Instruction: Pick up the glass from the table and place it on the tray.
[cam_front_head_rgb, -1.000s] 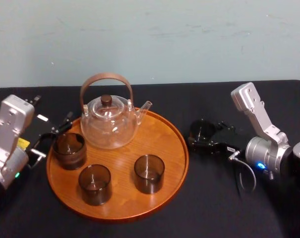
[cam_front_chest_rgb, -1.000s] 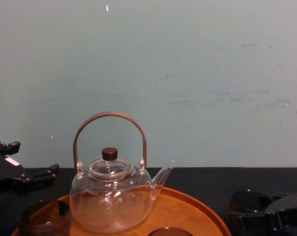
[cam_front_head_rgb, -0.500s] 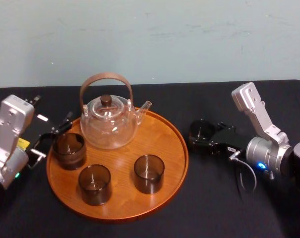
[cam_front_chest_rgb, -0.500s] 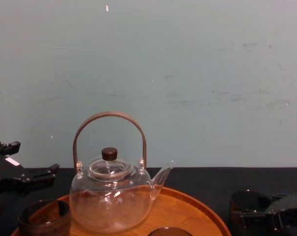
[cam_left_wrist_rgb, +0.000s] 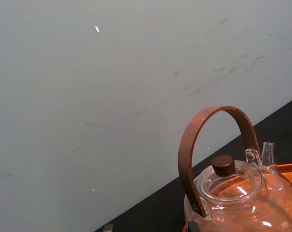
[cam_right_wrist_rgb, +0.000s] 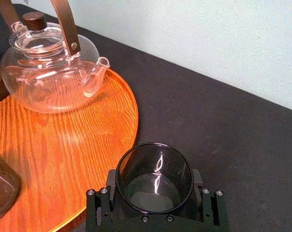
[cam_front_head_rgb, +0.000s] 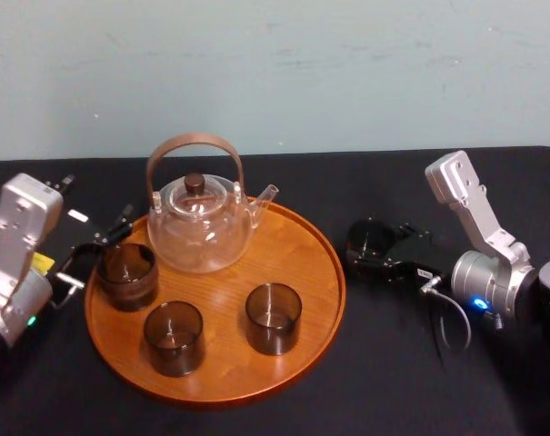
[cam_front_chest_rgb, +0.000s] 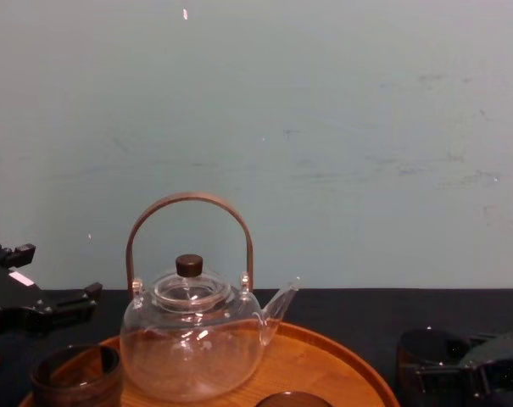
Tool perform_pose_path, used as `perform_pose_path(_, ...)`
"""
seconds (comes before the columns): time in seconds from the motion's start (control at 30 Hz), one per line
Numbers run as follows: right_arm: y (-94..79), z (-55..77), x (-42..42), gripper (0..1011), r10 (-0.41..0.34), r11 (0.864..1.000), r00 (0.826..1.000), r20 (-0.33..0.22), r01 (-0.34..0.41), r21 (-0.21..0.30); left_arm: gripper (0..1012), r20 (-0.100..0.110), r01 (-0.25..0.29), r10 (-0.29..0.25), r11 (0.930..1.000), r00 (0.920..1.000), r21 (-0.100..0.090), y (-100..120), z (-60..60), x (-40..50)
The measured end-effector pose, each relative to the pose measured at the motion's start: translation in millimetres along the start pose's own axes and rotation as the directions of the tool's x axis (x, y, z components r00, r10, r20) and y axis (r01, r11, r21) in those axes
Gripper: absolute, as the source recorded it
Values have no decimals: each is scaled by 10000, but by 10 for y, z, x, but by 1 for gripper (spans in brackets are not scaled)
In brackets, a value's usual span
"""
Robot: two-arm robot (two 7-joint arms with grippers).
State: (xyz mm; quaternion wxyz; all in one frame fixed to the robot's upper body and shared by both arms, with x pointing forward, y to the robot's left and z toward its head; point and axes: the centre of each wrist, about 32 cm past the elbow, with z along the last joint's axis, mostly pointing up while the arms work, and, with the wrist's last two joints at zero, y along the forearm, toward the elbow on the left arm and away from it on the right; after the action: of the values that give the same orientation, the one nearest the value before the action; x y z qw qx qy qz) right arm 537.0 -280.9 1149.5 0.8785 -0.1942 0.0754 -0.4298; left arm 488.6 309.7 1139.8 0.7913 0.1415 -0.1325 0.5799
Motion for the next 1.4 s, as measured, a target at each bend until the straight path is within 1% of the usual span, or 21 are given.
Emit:
perform_pose_path(0.13, -36, 4, 16, 903, 77, 9999, 10000, -40, -77, 86, 1001, 0, -1, 1, 10000, 10000, -1, 0, 0, 0)
perform_pose_path(0.23, -75, 33, 24, 903, 176, 9996, 9998, -19, -176, 236, 1001, -1, 0, 0, 10000, 10000, 0, 0, 0, 0)
perform_pose_path(0.33, -110, 81, 30, 903, 272, 9987, 9996, 63, -275, 427, 1001, -1, -1, 1, 10000, 10000, 0, 0, 0, 0)
perform_pose_path(0.47, -142, 178, 29, 903, 409, 9962, 9988, 265, -429, 761, 1001, -1, 0, 0, 10000, 10000, 0, 0, 0, 0)
perform_pose_path(0.5, -142, 178, 29, 903, 409, 9962, 9988, 265, -429, 761, 1001, -1, 0, 0, 10000, 10000, -1, 0, 0, 0)
perform_pose_path(0.67, -130, 318, 13, 903, 666, 9912, 9957, 640, -734, 1101, 1001, -1, 0, 0, 10000, 10000, 1, 0, 0, 0)
perform_pose_path(0.77, -91, 392, -17, 903, 918, 9873, 9919, 873, -1021, 1217, 1001, 0, 0, 0, 10000, 10000, 0, 0, 0, 0)
perform_pose_path(0.93, -15, 434, -72, 903, 1242, 9829, 9869, 1028, -1366, 1236, 1001, -1, -1, 1, 10000, 10000, 0, 0, 0, 0)
perform_pose_path(1.17, 116, 453, -160, 903, 1644, 9766, 9799, 1129, -1778, 1213, 1001, -1, 0, 0, 10000, 10000, -1, 0, 0, 0)
perform_pose_path(1.4, 242, 444, -241, 903, 1968, 9711, 9720, 1281, -2113, 1113, 1001, 0, 0, 0, 10000, 10000, -1, 0, 0, 0)
